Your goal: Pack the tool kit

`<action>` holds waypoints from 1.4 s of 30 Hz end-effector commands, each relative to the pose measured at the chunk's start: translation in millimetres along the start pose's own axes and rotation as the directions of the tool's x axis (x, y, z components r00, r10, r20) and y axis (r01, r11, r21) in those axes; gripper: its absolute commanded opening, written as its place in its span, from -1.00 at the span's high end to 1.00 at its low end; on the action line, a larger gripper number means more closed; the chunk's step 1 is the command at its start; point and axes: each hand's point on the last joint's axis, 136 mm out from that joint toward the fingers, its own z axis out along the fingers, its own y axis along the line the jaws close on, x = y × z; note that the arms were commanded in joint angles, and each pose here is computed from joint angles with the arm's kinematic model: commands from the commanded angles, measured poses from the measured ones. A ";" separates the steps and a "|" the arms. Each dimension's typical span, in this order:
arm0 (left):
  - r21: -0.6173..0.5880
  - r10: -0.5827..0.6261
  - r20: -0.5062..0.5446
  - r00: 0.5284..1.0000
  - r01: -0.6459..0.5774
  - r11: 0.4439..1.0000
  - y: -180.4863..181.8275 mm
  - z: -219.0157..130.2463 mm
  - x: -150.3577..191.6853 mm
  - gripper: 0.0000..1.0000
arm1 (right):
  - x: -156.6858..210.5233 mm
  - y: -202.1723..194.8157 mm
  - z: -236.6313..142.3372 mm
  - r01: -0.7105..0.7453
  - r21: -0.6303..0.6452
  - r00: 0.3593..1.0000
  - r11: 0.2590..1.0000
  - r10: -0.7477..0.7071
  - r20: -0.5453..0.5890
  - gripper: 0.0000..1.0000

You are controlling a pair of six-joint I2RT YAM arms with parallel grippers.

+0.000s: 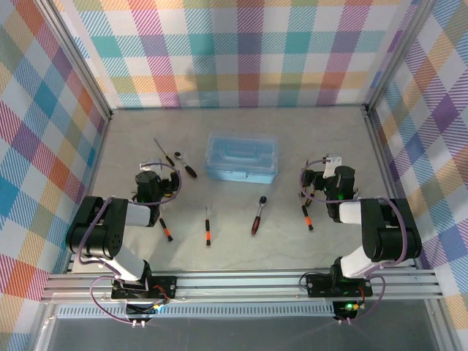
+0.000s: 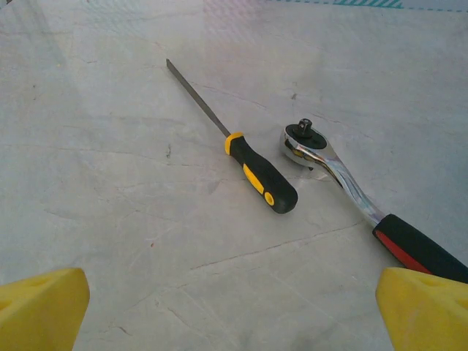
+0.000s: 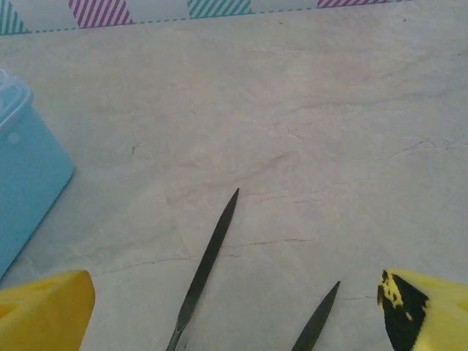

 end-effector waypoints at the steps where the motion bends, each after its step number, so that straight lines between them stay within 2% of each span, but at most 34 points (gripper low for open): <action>1: 0.015 0.002 0.026 1.000 -0.003 1.000 -1.2 1.3 -10.9 -0.99 | -9.7 0.5 1.6 0.014 -0.013 1.000 1.000 -0.014 0.021 -0.98; 30: 0.016 0.002 0.025 1.000 -0.003 1.000 -1.4 1.4 -10.6 -0.99 | -9.9 0.3 1.6 0.012 -0.013 1.000 1.000 -0.012 0.021 -0.98; 34: 0.012 0.003 0.030 1.000 -0.004 1.000 -1.1 0.4 -14.1 -0.99 | -13.9 -5.1 0.8 0.001 0.022 1.000 1.000 -0.002 0.021 -0.98; 36: -0.007 0.002 0.000 1.000 -0.002 1.000 0.7 -1.8 -28.6 -0.99 | -23.0 -7.6 0.4 -0.004 0.047 1.000 0.999 0.004 0.005 -0.98; 38: 0.010 0.007 -0.035 0.999 -0.007 1.000 -4.1 -11.7 -54.3 -0.99 | -32.3 -9.0 -2.7 0.001 0.082 0.998 0.997 0.005 -0.069 -0.98; 42: 0.099 -0.076 0.067 0.995 0.069 0.993 -20.7 -48.7 -137.8 -0.99 | -85.8 18.6 -28.4 0.044 0.053 0.999 0.998 -0.043 -0.031 -0.98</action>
